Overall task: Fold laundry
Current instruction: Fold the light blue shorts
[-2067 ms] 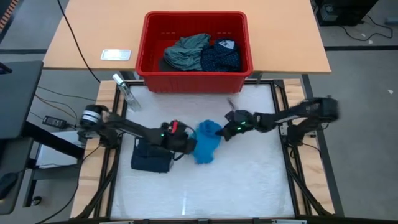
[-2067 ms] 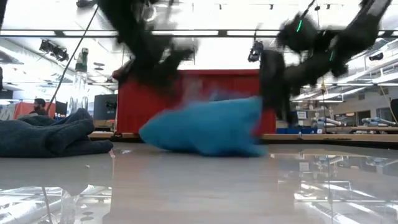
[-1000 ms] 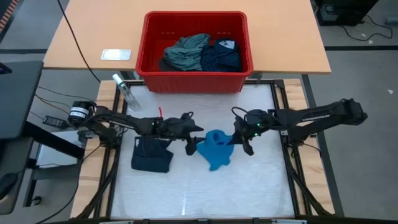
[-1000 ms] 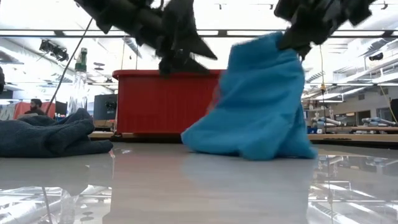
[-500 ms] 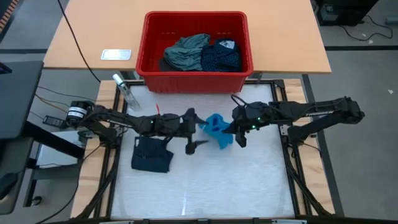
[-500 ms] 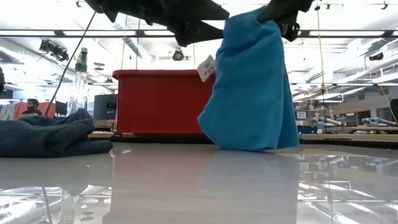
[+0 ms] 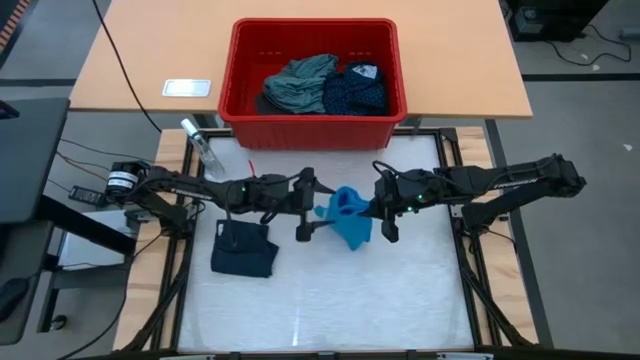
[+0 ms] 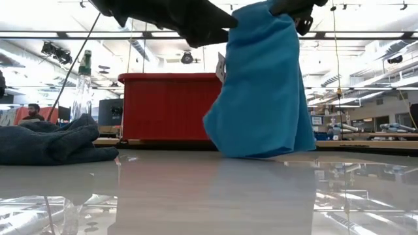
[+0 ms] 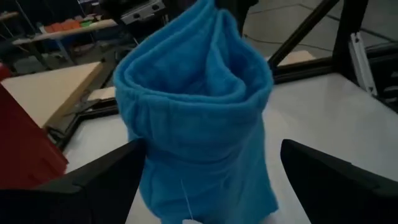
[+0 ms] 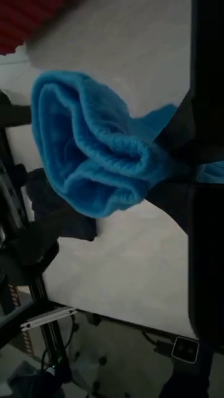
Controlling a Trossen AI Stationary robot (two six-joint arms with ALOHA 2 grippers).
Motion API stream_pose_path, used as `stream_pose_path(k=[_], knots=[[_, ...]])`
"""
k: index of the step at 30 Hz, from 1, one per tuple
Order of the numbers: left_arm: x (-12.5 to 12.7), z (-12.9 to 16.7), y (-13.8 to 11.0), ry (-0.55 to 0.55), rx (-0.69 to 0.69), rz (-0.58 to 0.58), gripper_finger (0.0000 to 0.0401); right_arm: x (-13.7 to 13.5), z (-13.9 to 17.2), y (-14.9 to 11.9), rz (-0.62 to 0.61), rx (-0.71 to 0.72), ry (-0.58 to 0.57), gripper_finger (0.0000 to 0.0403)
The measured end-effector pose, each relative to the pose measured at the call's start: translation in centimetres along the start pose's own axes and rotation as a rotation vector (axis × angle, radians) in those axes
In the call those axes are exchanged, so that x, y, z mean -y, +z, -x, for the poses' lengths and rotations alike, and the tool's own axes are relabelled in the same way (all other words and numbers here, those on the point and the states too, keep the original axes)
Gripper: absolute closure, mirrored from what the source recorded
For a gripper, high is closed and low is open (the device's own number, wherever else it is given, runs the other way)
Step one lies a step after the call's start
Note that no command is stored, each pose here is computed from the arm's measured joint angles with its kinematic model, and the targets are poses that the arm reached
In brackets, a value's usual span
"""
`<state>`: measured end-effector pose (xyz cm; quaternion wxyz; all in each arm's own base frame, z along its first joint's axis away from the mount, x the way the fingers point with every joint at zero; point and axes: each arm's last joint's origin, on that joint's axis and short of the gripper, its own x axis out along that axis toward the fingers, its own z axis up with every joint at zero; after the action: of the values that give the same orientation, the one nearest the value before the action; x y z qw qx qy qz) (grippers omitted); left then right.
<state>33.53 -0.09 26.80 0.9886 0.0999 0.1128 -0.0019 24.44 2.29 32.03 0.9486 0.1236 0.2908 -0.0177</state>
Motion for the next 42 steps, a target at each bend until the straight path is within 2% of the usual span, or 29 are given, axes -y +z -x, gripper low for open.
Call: stream_pose_path(k=[6, 10, 14, 19, 21, 23, 25, 29, 31, 33, 35, 39, 42], knots=[[-0.8, 0.0, 1.3, 0.035, 0.101, -0.008, 0.0041, 0.0, 0.0, 0.0, 0.043, 0.005, 0.002, 0.0376], [-1.6, -1.0, 2.1, 0.042, 0.063, -0.032, 0.0091, 0.0, 0.0, 0.2, 0.047, 0.024, -0.002, 0.0376], [-2.2, -2.4, 1.9, -0.006, -0.059, -0.050, 0.0186, 0.4, 0.0, 0.4, 0.080, 0.028, -0.018, 0.0376], [-4.2, -2.4, 3.6, 0.012, -0.098, -0.026, 0.0336, 0.6, 0.2, 0.4, 0.112, 0.037, -0.035, 0.0376], [-5.1, -2.3, 4.4, 0.015, -0.095, -0.022, 0.0376, 0.7, 0.3, 0.5, 0.140, 0.044, -0.047, 0.0376], [-5.9, -2.0, 5.4, -0.005, -0.069, -0.023, 0.0381, 0.8, 0.7, 0.6, 0.184, 0.065, -0.090, 0.0376], [-6.7, -1.8, 6.2, 0.018, -0.068, -0.052, 0.0378, 1.2, 1.1, 0.9, 0.243, 0.096, -0.197, 0.0376], [-8.0, -1.3, 7.8, 0.205, -0.083, -0.132, 0.0376, 2.6, 2.1, 1.8, 0.330, 0.164, -0.426, 0.0376], [-8.2, -1.2, 8.5, 0.244, -0.078, -0.123, 0.0373, 2.9, 2.5, 1.9, 0.327, 0.170, -0.494, 0.0376], [-7.6, -1.2, 8.2, 0.219, -0.114, -0.060, 0.0368, 3.0, 2.3, 1.4, 0.316, 0.125, -0.478, 0.0376], [-6.2, -2.1, 6.6, 0.177, -0.196, 0.037, 0.0365, 2.9, 1.5, 0.4, 0.225, 0.054, -0.397, 0.0376], [-1.7, -4.8, 0.7, 0.100, -0.370, 0.244, 0.0364, 2.9, -1.7, -3.2, -0.075, -0.110, -0.224, 0.0377], [2.1, -6.5, -3.0, 0.026, -0.452, 0.358, 0.0363, 2.4, -4.8, -7.0, -0.242, -0.226, -0.114, 0.0377]])
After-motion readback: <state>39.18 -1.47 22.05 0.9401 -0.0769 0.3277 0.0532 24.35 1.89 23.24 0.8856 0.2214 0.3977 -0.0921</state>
